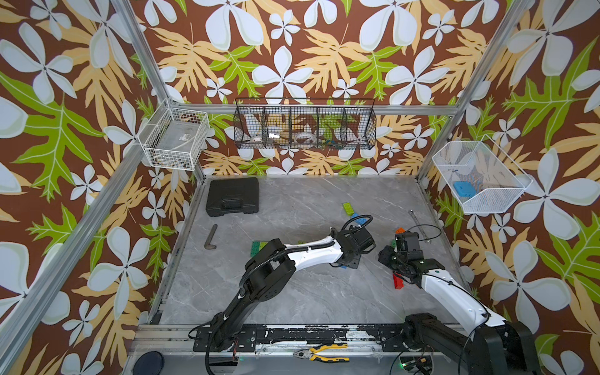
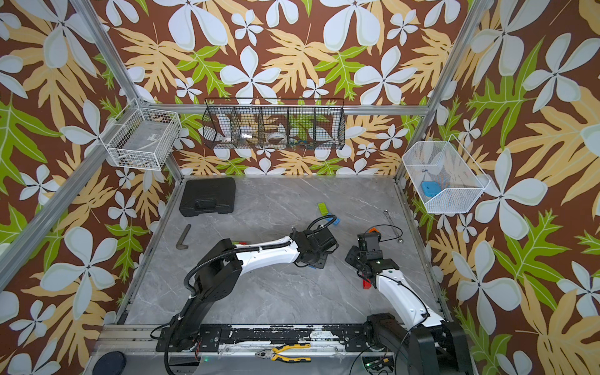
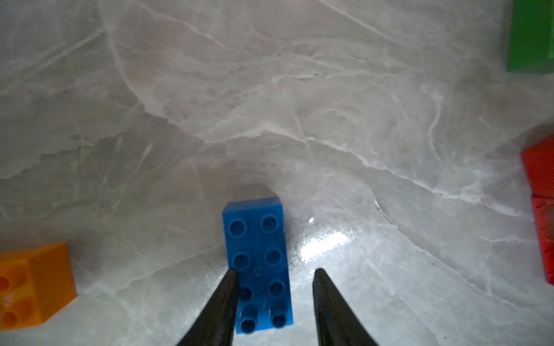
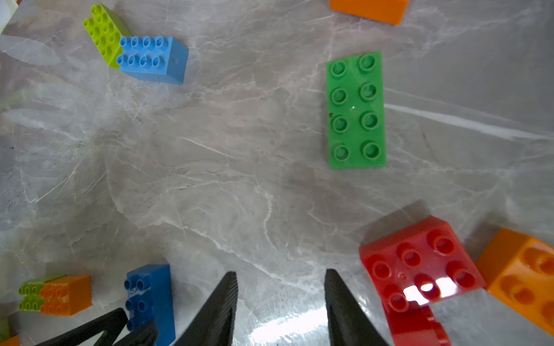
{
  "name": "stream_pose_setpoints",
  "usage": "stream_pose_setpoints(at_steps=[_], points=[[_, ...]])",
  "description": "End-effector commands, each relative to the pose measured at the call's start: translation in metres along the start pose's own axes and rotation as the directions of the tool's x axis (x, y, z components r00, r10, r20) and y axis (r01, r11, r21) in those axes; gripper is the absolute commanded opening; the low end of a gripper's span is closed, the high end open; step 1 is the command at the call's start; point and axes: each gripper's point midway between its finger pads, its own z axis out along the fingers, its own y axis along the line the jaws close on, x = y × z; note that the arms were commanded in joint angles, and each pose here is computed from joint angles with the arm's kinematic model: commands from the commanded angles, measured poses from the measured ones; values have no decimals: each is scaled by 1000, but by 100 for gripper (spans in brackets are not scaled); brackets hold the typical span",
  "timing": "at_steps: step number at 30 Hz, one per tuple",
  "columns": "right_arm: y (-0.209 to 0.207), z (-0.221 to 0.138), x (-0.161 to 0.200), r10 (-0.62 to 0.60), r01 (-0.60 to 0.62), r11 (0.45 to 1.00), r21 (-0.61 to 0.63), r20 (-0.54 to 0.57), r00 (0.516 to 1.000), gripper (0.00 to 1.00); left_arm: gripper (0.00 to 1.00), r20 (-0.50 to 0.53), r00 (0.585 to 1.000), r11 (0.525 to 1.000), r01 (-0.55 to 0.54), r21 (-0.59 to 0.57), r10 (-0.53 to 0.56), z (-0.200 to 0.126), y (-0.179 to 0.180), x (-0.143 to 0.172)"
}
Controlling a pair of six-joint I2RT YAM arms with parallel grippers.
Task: Assemble a rectangle with lego
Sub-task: Pick up the lego brick from the center of the board.
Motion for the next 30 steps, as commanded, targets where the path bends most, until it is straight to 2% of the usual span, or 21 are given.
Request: stream_pose_setpoints(at_steps=[1,4,9,18,25,30], points=[[5,2,-2,-3,4,1000,-25,5,1000,46,51,-11,1000,997,-12,-81,11,-3,15,4],[5,4,1,-3,3,1000,-29,-6,1000,46,53,8,1000,996,-7,-89,8,-8,16,-1],[8,7,2,-2,2,999,-39,-22,1000,45,48,-3,1000,996,-19,-86,18,-1,13,1],[7,9,5,-8,7,999,-39,-32,999,44,48,-17,999,998,-31,-63,30,5,6,1],[7,8,6,-8,7,999,-40,-34,999,44,45,-29,999,997,-41,-68,39,11,6,3],[7,9,6,-9,8,999,-39,-37,999,44,35,-23,999,997,-43,-65,41,10,4,0]])
